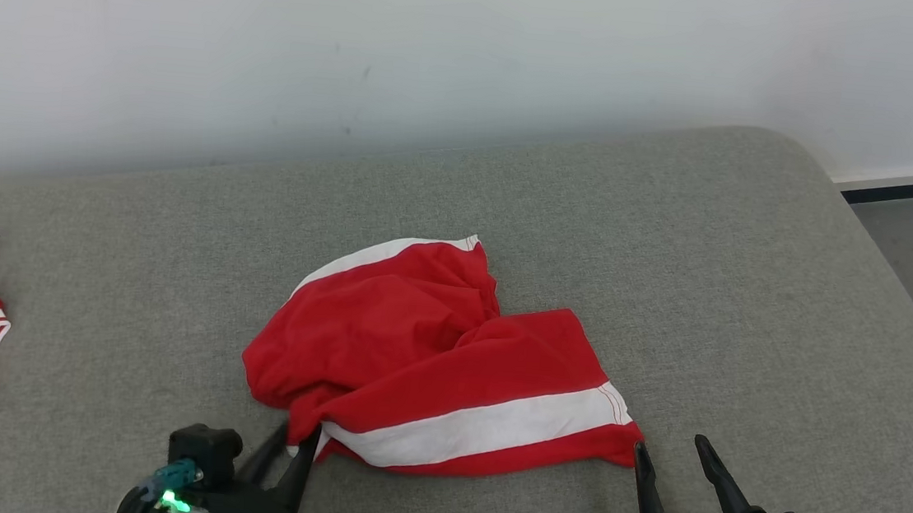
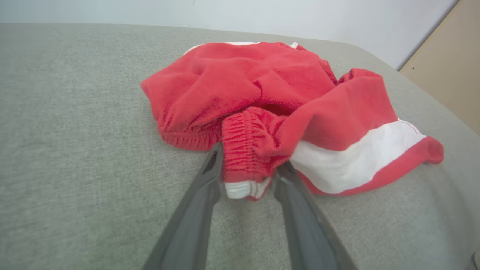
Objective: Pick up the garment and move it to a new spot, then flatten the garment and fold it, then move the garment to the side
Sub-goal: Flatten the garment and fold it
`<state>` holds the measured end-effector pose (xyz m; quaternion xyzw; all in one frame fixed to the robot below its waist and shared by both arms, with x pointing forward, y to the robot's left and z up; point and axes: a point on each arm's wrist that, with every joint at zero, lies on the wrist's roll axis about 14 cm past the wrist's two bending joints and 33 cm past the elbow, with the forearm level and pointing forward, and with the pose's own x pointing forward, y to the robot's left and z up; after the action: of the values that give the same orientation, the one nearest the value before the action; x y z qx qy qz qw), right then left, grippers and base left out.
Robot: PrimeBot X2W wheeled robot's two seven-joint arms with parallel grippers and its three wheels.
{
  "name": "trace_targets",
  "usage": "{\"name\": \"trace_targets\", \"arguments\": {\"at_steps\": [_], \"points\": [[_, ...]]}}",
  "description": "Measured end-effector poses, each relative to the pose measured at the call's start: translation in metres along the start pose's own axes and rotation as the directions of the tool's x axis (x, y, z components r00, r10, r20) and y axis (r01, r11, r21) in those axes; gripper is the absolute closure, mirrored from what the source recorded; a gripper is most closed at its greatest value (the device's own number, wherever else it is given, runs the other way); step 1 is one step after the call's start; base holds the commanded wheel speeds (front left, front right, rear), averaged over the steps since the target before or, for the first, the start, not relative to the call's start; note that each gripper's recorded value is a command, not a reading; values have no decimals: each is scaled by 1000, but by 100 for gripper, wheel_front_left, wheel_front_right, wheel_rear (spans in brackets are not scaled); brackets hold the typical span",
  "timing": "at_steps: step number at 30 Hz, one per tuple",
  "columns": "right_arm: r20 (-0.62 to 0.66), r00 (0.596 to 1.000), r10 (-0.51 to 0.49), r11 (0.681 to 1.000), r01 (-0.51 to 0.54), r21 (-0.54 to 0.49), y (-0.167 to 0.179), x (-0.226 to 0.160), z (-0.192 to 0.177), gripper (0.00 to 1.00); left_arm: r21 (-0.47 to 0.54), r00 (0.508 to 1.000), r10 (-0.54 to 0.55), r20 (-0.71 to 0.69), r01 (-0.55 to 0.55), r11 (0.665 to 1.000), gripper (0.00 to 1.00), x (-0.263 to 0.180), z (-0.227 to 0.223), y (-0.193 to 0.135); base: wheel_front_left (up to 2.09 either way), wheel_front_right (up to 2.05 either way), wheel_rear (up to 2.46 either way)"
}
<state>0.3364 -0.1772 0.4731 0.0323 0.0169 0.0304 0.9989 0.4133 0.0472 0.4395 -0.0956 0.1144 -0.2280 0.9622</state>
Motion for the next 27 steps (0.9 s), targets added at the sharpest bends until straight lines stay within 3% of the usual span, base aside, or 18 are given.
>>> {"name": "trace_targets", "arguments": {"at_steps": [7,15,22,27], "points": [[9,1000,-2,1000,2,6,-1,1,2,0,-71,999,-13,-52,10,997,100,-5,-14,-7,0,0,0],[20,1000,12,1000,-12,8,4,1,5,0,-240,990,1,-139,-34,970,100,-16,-12,5,0,0,0],[6,1000,23,1000,-23,18,9,-2,0,0,-171,953,142,-268,-192,966,100,-26,-11,49,0,0,0],[6,1000,23,1000,-23,21,9,0,1,0,-76,951,165,-260,-190,979,100,-2,3,45,0,0,0]]}}
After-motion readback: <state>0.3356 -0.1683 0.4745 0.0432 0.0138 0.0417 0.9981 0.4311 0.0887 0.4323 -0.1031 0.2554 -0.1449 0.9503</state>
